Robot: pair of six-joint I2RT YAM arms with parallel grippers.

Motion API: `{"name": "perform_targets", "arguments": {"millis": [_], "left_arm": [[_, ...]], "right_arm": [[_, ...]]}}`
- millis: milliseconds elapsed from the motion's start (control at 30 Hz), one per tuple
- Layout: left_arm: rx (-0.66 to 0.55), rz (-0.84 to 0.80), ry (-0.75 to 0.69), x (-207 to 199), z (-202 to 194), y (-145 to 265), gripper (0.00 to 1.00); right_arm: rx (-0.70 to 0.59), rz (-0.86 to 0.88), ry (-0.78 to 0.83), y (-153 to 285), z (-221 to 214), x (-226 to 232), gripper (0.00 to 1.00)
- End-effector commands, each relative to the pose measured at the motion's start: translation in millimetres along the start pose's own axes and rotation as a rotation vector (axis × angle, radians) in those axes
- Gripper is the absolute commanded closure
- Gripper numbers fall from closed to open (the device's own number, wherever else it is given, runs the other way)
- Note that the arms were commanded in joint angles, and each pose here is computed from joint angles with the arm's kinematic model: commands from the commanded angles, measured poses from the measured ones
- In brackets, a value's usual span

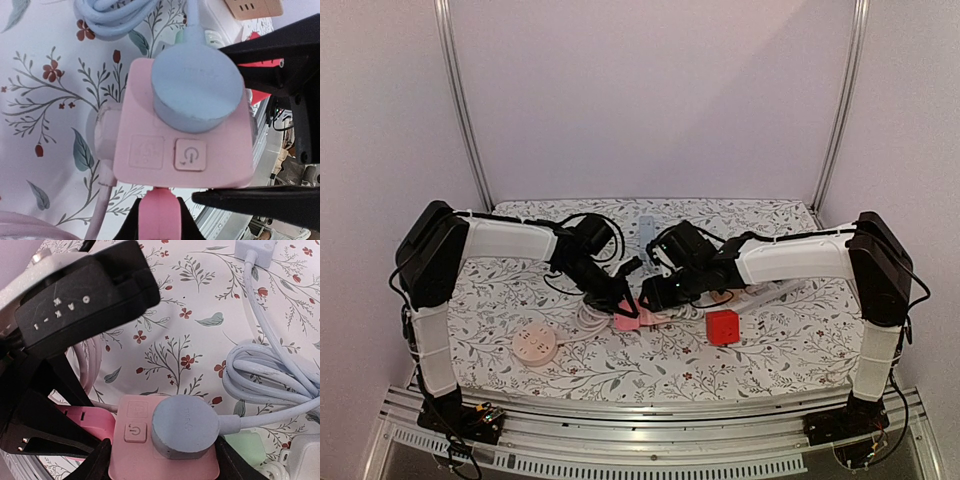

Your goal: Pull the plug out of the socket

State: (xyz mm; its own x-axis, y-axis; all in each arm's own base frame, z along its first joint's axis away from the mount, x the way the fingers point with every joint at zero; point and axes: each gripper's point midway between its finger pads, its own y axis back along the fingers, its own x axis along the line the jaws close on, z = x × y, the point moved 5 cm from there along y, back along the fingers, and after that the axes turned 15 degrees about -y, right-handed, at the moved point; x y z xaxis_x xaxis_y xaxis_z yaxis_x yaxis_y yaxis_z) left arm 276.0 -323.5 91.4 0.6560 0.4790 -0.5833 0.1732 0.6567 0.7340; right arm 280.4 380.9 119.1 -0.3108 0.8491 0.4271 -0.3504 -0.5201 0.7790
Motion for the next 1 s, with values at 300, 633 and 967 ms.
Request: {"name": "perform_targets", "arguments": {"millis": [300, 633, 967], "left_arm": [[0.009, -0.013, 0.018, 7, -1, -2, 1.00], [-0.007, -0.029, 0.029, 11, 1, 3, 1.00], [-0.014, -0.006, 0.029, 13, 0, 3, 1.00]], "right_arm": [[-0.006, 0.057, 0.146, 3, -14, 10, 0.63], [0.003, 0.038, 0.231, 3, -24, 1, 0.64], [-0.074, -0.109, 0.019, -4, -8, -12, 0.69]]}}
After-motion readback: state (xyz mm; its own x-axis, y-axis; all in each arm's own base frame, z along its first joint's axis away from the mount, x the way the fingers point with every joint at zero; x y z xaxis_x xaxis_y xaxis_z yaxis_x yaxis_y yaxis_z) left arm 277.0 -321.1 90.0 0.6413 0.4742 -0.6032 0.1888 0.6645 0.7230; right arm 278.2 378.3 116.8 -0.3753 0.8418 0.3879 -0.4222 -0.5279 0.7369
